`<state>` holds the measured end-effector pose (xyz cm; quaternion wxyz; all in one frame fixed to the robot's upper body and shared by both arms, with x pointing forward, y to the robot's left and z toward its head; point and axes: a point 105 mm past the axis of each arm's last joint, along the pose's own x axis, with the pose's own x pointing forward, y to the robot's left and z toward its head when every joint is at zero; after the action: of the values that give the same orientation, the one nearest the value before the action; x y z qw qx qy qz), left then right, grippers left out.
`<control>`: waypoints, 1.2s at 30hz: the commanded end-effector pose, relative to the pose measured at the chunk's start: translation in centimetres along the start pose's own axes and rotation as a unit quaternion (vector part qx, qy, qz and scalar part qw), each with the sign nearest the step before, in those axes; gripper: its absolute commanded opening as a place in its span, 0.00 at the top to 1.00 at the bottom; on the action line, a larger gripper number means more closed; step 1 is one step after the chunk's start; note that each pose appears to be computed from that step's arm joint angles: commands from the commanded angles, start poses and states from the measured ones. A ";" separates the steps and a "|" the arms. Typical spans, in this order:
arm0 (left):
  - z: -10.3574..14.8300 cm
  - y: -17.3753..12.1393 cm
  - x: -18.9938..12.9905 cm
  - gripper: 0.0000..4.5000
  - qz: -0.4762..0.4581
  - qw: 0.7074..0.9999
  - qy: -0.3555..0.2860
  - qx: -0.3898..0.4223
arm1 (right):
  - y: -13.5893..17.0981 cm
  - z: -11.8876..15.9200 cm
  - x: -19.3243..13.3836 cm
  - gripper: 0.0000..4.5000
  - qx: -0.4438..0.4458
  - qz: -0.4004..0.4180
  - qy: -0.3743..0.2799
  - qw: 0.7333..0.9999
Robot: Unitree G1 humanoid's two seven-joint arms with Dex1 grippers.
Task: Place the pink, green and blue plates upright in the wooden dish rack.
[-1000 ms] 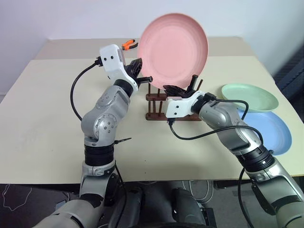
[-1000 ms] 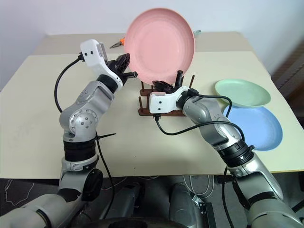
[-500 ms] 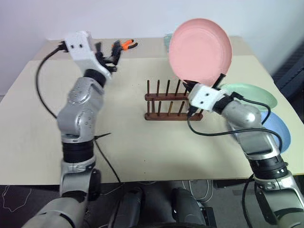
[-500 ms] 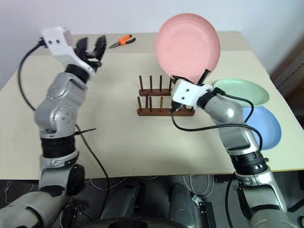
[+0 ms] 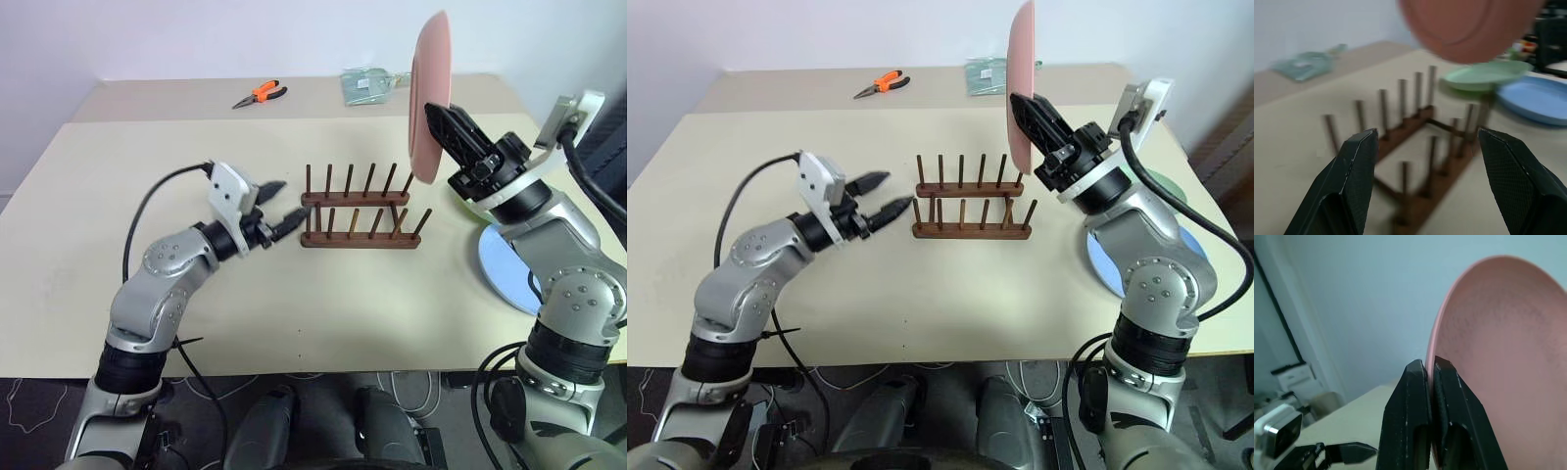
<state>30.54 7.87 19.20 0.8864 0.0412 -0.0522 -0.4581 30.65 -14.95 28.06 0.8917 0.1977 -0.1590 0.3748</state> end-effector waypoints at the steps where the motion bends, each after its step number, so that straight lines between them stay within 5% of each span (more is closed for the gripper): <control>1: 0.6 -1.8 0.0 0.27 -0.043 0.999 -0.003 0.001 | 0.3 0.8 -0.4 1.00 0.006 0.007 -0.008 1.000; 13: -0.9 -2.4 0.1 0.27 -0.058 0.998 0.023 0.001 | 0.2 -0.7 -1.1 1.00 0.045 0.012 0.019 0.999; 23: -1.3 -2.3 0.0 0.27 -0.054 0.998 0.028 0.002 | 1.1 1.5 -1.2 1.00 0.049 0.037 -0.026 0.998; 36: -1.6 -2.4 -0.1 0.27 -0.055 0.998 0.033 -0.001 | -2.5 -1.2 -2.0 1.00 0.087 -0.015 0.019 0.996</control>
<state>28.96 6.67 16.41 0.8637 0.0506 0.0011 -0.5014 31.50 -16.87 25.16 0.8781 0.2801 -0.0963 0.3758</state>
